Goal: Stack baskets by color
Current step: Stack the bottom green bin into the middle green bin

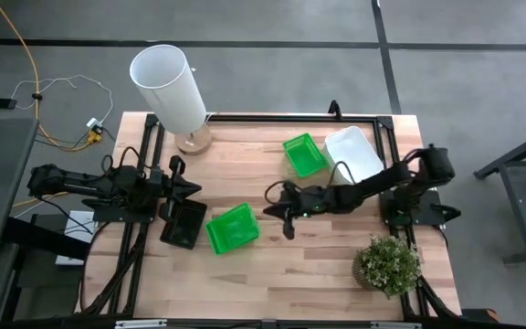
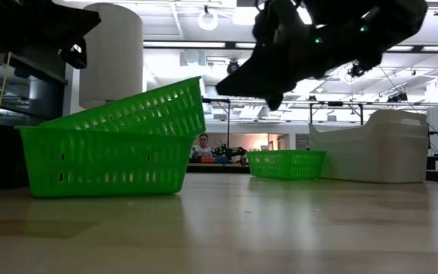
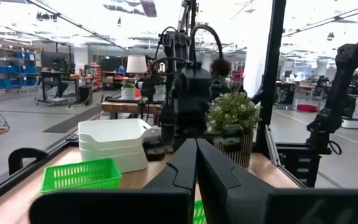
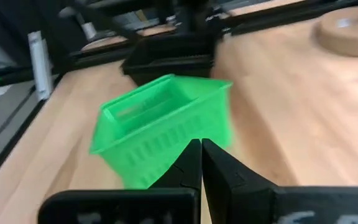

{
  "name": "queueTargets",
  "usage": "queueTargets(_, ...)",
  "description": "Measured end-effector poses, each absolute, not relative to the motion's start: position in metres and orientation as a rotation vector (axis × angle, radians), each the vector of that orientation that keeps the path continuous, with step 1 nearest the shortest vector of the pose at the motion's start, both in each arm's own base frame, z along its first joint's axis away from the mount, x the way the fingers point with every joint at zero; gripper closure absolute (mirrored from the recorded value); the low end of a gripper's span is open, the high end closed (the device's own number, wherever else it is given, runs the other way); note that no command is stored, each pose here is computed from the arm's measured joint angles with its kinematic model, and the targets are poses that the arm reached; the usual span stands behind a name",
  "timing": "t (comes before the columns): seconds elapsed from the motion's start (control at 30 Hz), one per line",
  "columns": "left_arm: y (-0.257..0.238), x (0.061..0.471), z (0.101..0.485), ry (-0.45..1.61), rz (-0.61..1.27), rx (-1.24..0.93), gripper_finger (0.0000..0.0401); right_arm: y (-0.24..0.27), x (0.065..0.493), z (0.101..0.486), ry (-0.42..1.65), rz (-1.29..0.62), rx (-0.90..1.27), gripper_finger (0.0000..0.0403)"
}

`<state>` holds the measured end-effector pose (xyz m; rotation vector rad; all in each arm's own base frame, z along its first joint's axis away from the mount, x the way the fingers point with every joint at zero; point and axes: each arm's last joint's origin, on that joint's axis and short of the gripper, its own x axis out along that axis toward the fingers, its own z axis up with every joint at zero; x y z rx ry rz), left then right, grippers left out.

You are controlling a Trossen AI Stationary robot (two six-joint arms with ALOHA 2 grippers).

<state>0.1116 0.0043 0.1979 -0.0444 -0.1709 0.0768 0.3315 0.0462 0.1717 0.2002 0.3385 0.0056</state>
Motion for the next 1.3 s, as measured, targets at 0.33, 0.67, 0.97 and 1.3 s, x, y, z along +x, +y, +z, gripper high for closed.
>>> queueTargets(0.33, 0.003, 0.113, 0.188, -0.062, 0.023, -0.128, 0.0401, 0.053, 0.357, 0.158, 0.41, 0.124, 0.192, 0.0403)
queueTargets(0.67, 0.004, 0.113, 0.187, -0.056, 0.058, -0.139, 0.0401, 0.058, 0.357, 0.155, 0.425, 0.17, 0.207, 0.0403)
queueTargets(0.97, 0.004, 0.113, 0.187, -0.056, 0.073, -0.14, 0.0401, 0.063, 0.358, 0.154, 0.409, 0.198, 0.224, 0.0403)
queueTargets(1.3, 0.004, 0.113, 0.186, -0.05, 0.081, -0.14, 0.0401, 0.068, 0.384, 0.142, 0.474, 0.241, 0.229, 0.0403)
